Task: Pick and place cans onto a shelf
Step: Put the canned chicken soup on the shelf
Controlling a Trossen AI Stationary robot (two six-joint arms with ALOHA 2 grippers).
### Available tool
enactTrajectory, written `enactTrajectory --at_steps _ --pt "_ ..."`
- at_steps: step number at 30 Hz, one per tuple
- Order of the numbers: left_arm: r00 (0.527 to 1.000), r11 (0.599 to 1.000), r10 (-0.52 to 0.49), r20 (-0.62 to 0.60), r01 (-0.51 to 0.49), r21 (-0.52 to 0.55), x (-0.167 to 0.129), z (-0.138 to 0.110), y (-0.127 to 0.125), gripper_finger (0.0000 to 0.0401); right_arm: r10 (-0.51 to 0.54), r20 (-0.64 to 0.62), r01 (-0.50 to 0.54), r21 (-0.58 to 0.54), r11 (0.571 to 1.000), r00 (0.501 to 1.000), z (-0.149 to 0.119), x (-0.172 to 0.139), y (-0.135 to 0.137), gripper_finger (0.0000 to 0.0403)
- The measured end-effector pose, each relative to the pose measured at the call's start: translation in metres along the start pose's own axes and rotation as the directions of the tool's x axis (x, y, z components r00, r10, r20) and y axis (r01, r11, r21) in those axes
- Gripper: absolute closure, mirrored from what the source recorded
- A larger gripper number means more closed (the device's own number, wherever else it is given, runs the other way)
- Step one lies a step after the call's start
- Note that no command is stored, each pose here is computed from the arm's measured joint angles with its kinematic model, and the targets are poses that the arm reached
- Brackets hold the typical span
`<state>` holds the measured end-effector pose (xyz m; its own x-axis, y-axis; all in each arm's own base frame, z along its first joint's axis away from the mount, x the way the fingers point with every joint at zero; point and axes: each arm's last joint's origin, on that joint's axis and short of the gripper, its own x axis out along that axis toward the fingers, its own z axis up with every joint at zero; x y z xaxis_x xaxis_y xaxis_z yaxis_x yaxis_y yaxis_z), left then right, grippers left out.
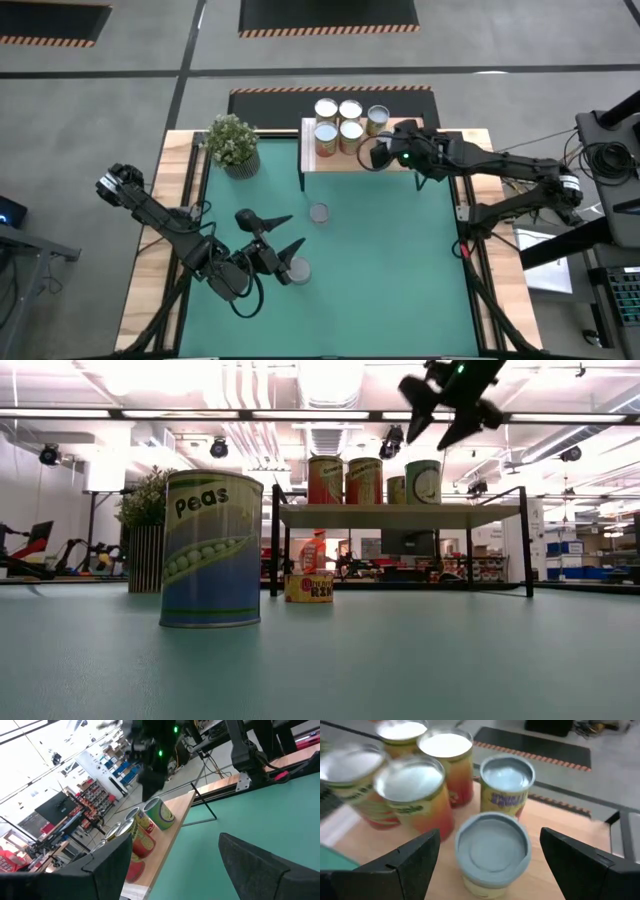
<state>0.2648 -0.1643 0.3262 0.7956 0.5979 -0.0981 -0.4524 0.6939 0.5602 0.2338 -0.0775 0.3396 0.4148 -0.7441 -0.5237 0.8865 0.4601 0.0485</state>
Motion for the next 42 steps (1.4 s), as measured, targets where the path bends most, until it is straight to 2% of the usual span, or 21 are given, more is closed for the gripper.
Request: enactTrajectory --at_steps 7,11,14,22,26,32,37,42 --pt "1.0 1.0 0.0 0.0 0.0 0.0 0.0 0.0 0.0 0.0122 0.132 -0.048 -0.133 -0.037 0.99 0.99 0.009 -0.037 -0.02 0.0077" --pt "1.0 1.0 0.0 0.0 0.0 0.001 0.0 0.0 0.0 0.0122 0.085 -0.131 -0.097 -0.085 0.992 0.988 0.0 -0.046 -0.036 0.0085" --pt "1.0 1.0 0.0 0.0 0.0 0.001 0.0 0.0 0.0 0.0122 0.033 -0.159 -0.049 -0.096 0.994 0.987 -0.007 -0.048 -0.044 0.0118" --pt "1.0 1.0 0.0 0.0 0.0 0.008 0.0 0.0 0.0 0.0122 -0.007 -0.197 -0.023 -0.152 0.988 0.98 -0.031 -0.031 -0.044 0.0249" --pt "1.0 1.0 0.0 0.0 0.0 0.008 0.0 0.0 0.0 0.0122 -0.012 -0.159 -0.015 -0.167 0.986 0.987 -0.044 -0.017 -0.04 0.0306" --pt "1.0 1.0 0.0 0.0 0.0 0.008 0.0 0.0 0.0 0.0122 0.036 -0.074 -0.049 -0.194 0.98 0.997 -0.049 -0.005 -0.033 0.0378" --pt "1.0 1.0 0.0 0.0 0.0 0.008 0.0 0.0 0.0 0.0122 0.093 -0.077 -0.105 -0.179 0.978 0.993 -0.048 -0.004 -0.03 0.0394" --pt "1.0 1.0 0.0 0.0 0.0 0.013 0.0 0.0 0.0 0.0122 0.101 -0.067 -0.112 -0.187 0.976 0.993 -0.048 0.0 -0.025 0.0394"
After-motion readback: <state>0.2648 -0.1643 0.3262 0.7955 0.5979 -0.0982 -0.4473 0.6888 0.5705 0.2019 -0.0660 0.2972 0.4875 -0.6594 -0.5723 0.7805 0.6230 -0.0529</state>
